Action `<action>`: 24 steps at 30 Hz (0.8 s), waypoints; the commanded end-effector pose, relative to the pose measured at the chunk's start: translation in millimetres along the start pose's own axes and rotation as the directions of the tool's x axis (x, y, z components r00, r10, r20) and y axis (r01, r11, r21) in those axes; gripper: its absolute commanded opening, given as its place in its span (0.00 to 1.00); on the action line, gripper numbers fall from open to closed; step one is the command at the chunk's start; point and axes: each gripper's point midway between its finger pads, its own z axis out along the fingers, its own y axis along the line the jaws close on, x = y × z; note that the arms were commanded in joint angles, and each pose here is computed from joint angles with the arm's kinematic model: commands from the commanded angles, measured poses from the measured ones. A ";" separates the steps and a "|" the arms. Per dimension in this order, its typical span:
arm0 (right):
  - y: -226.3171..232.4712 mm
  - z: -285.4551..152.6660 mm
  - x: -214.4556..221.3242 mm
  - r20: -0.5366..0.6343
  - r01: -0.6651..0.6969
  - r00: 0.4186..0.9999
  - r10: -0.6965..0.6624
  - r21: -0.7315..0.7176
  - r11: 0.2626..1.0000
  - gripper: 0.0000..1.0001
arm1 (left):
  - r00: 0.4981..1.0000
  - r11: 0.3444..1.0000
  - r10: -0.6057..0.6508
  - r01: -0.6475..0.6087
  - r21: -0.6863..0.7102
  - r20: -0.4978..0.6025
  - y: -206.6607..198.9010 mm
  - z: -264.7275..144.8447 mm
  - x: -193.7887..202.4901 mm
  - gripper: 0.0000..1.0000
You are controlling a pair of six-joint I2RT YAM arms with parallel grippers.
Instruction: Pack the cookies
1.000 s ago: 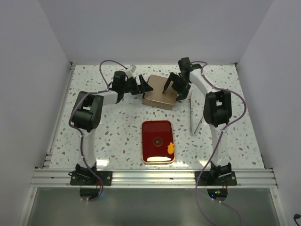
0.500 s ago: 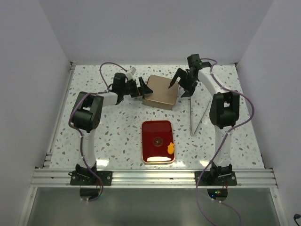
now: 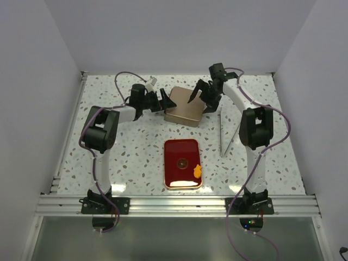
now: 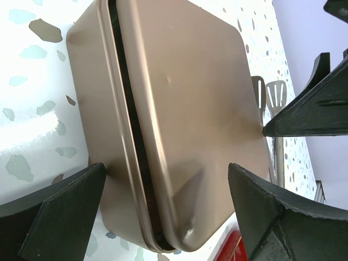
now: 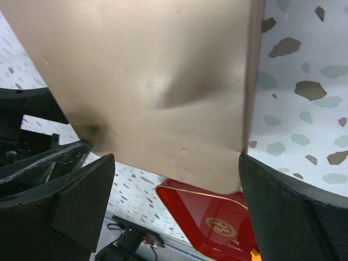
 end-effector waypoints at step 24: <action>44.5 -61.2 -29.3 0.120 0.063 0.991 -0.051 -0.096 0.993 0.99 | 0.992 0.992 0.125 -0.126 0.033 0.030 -45.7 -10.6 -29.0 1.00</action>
